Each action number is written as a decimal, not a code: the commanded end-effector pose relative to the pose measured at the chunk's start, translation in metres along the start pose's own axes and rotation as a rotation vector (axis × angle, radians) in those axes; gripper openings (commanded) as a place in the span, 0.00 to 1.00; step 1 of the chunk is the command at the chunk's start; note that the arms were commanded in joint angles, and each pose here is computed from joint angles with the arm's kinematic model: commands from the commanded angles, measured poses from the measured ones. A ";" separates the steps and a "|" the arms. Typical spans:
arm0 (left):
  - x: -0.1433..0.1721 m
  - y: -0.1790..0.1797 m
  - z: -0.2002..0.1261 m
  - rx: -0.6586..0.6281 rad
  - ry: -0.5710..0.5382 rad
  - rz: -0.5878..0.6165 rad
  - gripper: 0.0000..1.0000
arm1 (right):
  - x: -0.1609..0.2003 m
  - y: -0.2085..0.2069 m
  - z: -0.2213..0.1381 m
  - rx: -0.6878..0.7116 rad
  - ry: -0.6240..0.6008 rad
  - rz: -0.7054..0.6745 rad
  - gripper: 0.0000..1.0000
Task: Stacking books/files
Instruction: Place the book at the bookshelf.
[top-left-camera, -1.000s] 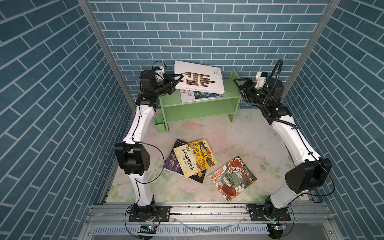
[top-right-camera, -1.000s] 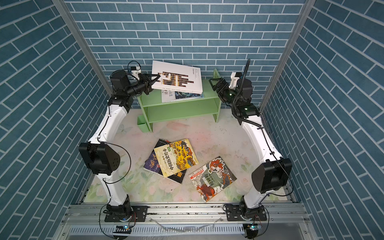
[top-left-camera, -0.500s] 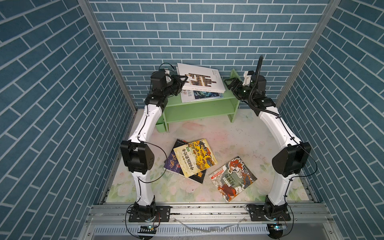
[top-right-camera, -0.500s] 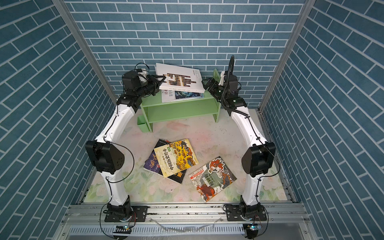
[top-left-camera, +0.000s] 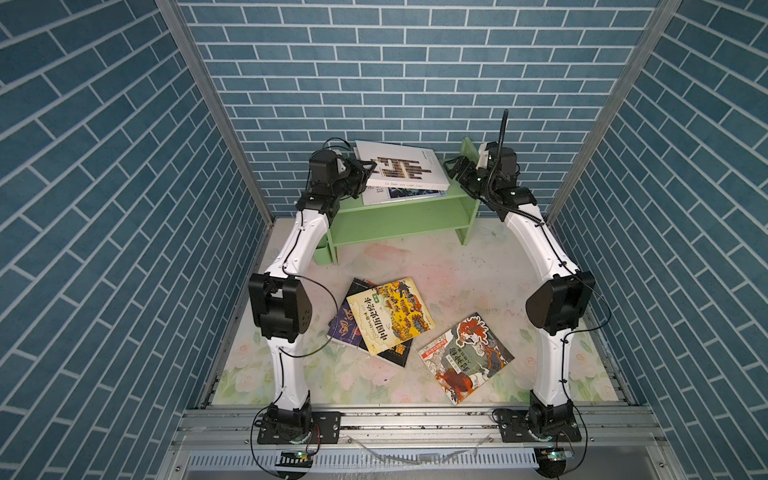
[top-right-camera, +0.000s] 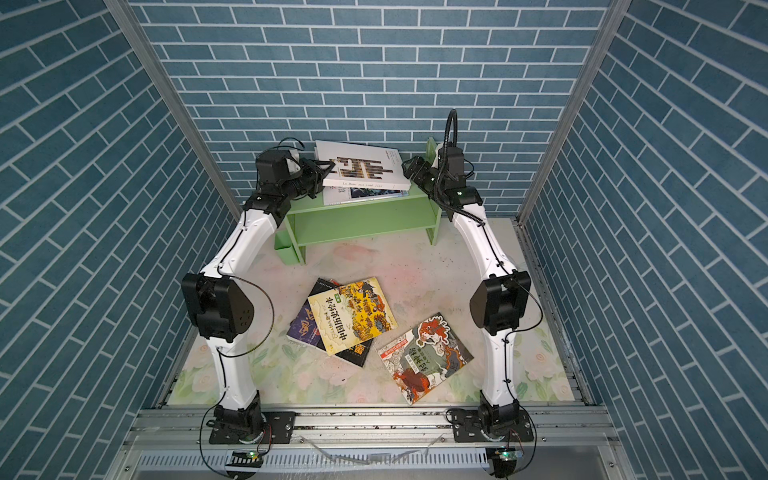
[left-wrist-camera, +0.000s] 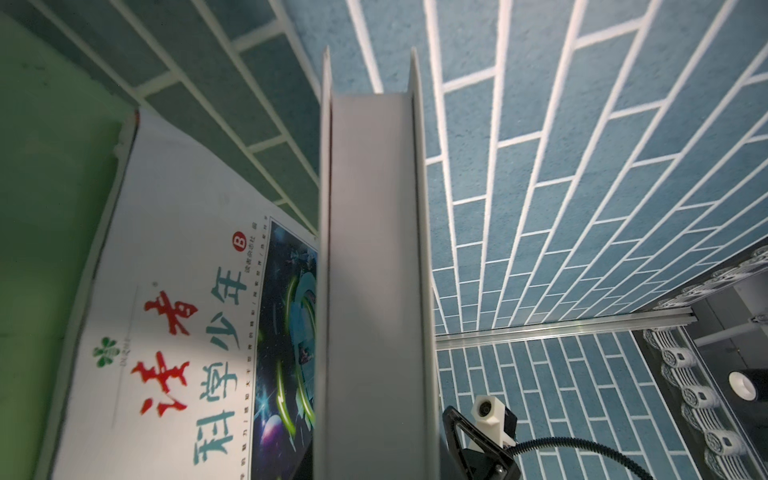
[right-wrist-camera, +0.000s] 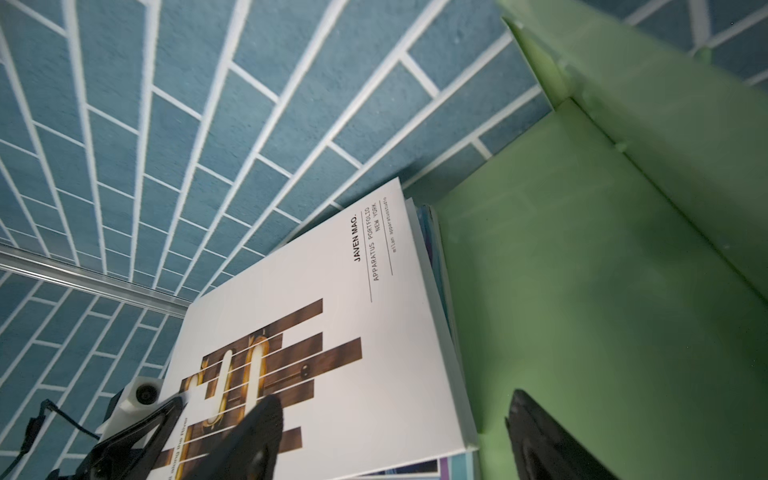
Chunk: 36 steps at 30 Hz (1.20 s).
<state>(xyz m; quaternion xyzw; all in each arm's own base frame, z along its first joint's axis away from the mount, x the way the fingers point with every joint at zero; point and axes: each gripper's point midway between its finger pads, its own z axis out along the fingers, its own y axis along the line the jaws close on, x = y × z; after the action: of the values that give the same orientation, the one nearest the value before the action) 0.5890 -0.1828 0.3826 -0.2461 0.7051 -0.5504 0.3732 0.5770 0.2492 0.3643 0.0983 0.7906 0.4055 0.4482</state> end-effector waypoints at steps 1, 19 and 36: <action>0.001 -0.011 -0.004 0.037 -0.001 0.007 0.26 | 0.006 -0.001 0.004 0.013 0.017 0.006 0.85; -0.009 -0.036 -0.019 0.119 0.007 -0.031 0.26 | 0.003 0.017 0.005 -0.054 0.025 -0.006 0.85; -0.001 -0.019 -0.023 0.082 0.024 -0.049 0.25 | 0.033 0.013 0.027 -0.056 0.086 0.018 0.85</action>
<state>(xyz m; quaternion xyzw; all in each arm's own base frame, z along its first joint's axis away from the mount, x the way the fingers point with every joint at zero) 0.5821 -0.1757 0.3712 -0.2693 0.6956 -0.5747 0.3366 0.5771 0.2817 0.3442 0.0768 0.8002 0.4239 0.4172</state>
